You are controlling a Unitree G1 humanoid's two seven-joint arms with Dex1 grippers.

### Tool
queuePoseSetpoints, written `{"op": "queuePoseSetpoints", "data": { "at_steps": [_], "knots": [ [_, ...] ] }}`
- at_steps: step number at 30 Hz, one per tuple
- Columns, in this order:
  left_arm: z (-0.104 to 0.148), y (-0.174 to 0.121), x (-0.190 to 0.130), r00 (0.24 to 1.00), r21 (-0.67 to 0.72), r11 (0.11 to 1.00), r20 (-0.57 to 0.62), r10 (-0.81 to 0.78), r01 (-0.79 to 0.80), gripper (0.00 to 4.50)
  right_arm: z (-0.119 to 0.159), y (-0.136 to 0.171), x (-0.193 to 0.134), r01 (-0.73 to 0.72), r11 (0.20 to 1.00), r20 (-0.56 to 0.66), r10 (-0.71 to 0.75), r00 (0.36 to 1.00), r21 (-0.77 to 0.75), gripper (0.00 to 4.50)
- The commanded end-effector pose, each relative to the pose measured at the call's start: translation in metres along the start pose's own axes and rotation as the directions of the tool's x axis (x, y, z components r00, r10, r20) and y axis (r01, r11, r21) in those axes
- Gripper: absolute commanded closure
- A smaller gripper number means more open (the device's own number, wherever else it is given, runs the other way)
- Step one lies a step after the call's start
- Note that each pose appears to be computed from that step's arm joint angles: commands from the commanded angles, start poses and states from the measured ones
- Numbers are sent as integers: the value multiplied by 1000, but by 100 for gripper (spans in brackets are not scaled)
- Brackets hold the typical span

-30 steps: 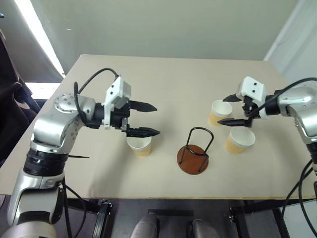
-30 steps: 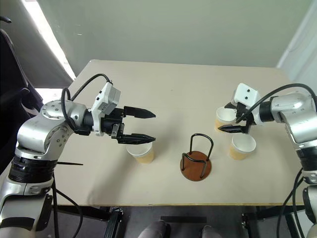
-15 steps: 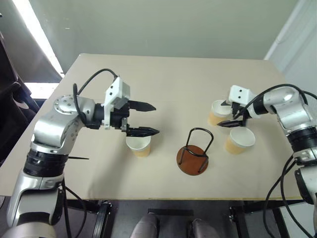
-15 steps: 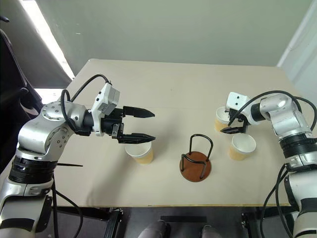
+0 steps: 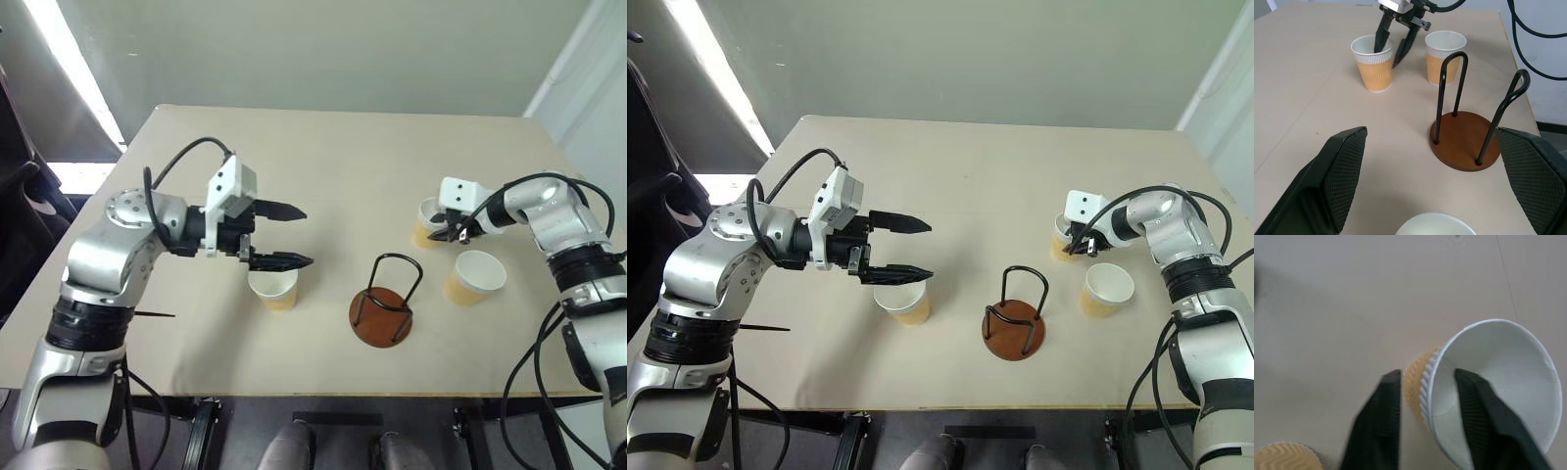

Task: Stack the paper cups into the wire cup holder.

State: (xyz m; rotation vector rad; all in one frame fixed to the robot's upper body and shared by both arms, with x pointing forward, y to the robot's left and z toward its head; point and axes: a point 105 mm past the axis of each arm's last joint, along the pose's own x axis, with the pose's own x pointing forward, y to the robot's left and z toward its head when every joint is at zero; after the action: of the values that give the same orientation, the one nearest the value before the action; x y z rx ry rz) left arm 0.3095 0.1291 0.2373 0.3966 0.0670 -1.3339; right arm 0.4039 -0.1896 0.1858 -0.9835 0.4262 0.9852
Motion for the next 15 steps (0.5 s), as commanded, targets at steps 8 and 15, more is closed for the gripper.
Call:
{"op": "queuePoseSetpoints", "data": {
  "at_steps": [8,15],
  "knots": [
    [-2,-8,-7,999,46,998,-16,-39,40,0,46,5,-46,-2,998,148,13,989,-69,444],
    [-4,-8,-9,999,47,998,-25,-46,47,0,101,43,-98,-9,973,249,67,966,-229,444]
  ]
}}
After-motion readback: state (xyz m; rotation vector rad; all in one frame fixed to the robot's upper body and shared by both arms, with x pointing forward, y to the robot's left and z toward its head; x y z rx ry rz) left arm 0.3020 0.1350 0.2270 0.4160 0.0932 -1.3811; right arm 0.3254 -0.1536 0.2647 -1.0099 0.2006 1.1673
